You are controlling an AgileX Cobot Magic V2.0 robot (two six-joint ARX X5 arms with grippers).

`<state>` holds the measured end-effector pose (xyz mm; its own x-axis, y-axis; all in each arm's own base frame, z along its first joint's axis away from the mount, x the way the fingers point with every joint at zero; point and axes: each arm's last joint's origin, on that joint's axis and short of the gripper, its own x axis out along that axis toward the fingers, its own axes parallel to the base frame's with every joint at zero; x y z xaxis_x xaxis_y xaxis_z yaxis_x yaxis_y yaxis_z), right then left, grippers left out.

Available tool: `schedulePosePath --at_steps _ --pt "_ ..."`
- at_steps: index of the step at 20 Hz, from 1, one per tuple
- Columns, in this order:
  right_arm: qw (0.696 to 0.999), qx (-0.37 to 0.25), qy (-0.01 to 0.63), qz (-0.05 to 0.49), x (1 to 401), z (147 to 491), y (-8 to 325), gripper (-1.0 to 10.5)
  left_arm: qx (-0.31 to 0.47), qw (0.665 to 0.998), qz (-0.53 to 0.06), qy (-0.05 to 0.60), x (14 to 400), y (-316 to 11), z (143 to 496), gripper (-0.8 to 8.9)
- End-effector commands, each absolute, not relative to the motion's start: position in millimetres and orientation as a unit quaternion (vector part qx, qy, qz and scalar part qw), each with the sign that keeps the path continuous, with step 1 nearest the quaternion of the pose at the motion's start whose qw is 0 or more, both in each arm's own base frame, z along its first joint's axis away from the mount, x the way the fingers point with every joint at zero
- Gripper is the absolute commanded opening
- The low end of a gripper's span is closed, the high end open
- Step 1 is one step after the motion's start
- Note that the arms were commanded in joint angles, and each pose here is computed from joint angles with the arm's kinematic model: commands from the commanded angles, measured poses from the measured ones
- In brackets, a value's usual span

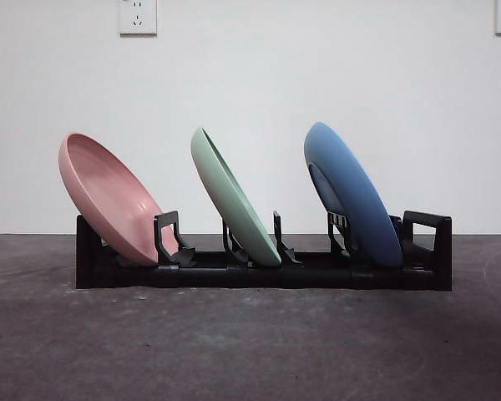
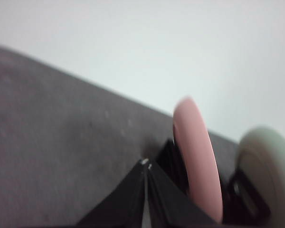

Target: Place the plate

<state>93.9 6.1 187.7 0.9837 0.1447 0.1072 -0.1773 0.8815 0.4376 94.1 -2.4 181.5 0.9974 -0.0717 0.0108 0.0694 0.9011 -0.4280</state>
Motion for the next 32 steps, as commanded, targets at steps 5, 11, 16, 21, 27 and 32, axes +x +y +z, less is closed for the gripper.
schedulePosePath --at_steps 5,11,16,21,27,32 --pt "0.958 0.258 0.053 0.110 89 236 9 0.1 -0.183 0.978 -0.056 0.077 86 -4 237 0.11" --pt "0.955 0.222 0.125 0.152 98 284 12 0.1 -0.139 0.969 -0.071 0.191 96 -6 279 0.11" --pt "0.942 0.192 0.203 0.187 114 314 15 0.1 -0.109 0.951 -0.089 0.276 113 -7 304 0.11" --pt "0.921 0.162 0.286 0.210 142 332 18 0.1 -0.079 0.920 -0.118 0.365 135 -11 320 0.12" --pt "0.888 0.124 0.377 0.232 181 351 28 2.0 -0.052 0.886 -0.139 0.439 165 -16 334 2.04" --pt "0.865 0.096 0.445 0.210 206 362 38 4.2 -0.050 0.895 -0.141 0.421 168 -17 343 3.44"
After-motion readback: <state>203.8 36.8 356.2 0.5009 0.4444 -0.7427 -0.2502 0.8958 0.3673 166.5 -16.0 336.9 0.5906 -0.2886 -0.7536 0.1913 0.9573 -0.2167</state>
